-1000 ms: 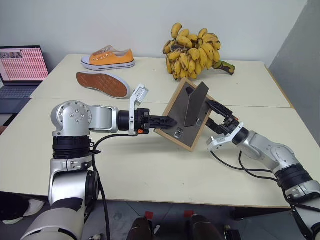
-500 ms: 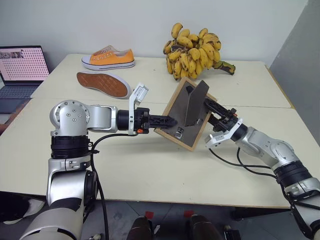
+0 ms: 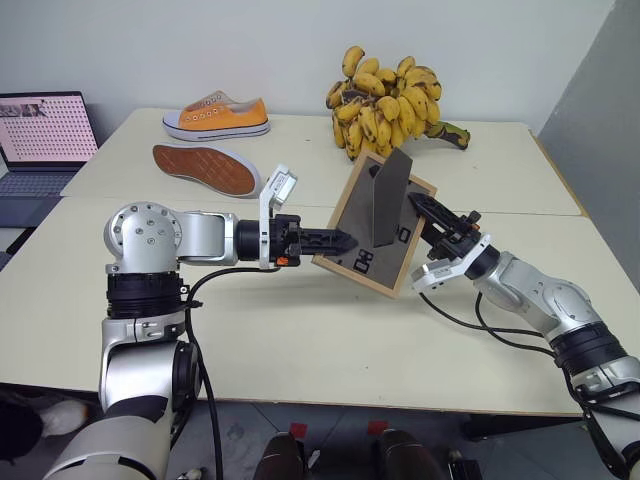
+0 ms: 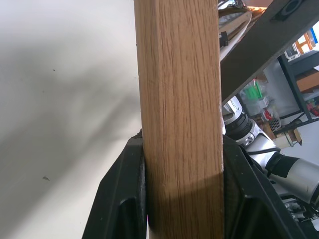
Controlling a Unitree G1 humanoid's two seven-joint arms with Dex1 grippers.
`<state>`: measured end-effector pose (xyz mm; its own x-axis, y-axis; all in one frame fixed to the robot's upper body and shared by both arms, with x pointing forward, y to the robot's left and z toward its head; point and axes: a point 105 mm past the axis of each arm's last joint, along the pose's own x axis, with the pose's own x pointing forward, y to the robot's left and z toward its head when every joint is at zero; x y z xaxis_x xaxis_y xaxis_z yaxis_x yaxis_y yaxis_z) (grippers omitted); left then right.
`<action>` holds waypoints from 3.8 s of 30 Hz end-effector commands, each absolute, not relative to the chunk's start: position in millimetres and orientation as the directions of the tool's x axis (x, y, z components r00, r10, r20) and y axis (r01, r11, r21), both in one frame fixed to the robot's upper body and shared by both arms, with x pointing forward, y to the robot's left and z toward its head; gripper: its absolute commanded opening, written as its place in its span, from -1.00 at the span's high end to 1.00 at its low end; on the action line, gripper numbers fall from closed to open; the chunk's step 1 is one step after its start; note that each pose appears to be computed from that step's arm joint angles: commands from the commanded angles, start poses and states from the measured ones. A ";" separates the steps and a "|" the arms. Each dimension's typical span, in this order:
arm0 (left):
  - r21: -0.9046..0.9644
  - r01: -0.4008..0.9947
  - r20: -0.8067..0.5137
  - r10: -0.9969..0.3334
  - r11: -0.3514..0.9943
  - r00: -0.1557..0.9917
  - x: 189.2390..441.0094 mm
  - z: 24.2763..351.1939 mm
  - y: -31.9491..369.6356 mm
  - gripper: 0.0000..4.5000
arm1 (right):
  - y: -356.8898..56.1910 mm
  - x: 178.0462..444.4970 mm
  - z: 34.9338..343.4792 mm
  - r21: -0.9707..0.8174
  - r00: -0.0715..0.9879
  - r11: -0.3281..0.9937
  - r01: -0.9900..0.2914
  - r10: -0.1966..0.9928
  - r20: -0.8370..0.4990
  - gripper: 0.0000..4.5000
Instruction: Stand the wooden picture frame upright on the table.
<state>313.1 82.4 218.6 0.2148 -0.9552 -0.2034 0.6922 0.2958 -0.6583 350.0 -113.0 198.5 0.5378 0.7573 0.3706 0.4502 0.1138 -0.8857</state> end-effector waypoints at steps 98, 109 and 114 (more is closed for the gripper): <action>-0.032 0.699 -0.109 -0.698 0.714 0.708 259.7 259.6 211.0 -0.98 | -44.7 362.1 131.3 0.077 0.527 0.523 -0.849 0.848 0.050 0.27; -0.033 0.707 -0.133 -0.704 0.707 0.698 255.9 254.8 210.7 -0.98 | -57.8 362.0 98.2 0.173 0.583 0.576 -0.799 0.813 -0.016 0.27; -0.027 0.711 -0.138 -0.707 0.702 0.693 255.2 253.3 206.4 -0.98 | -58.5 358.0 90.1 0.186 0.584 0.579 -0.794 0.811 -0.031 0.27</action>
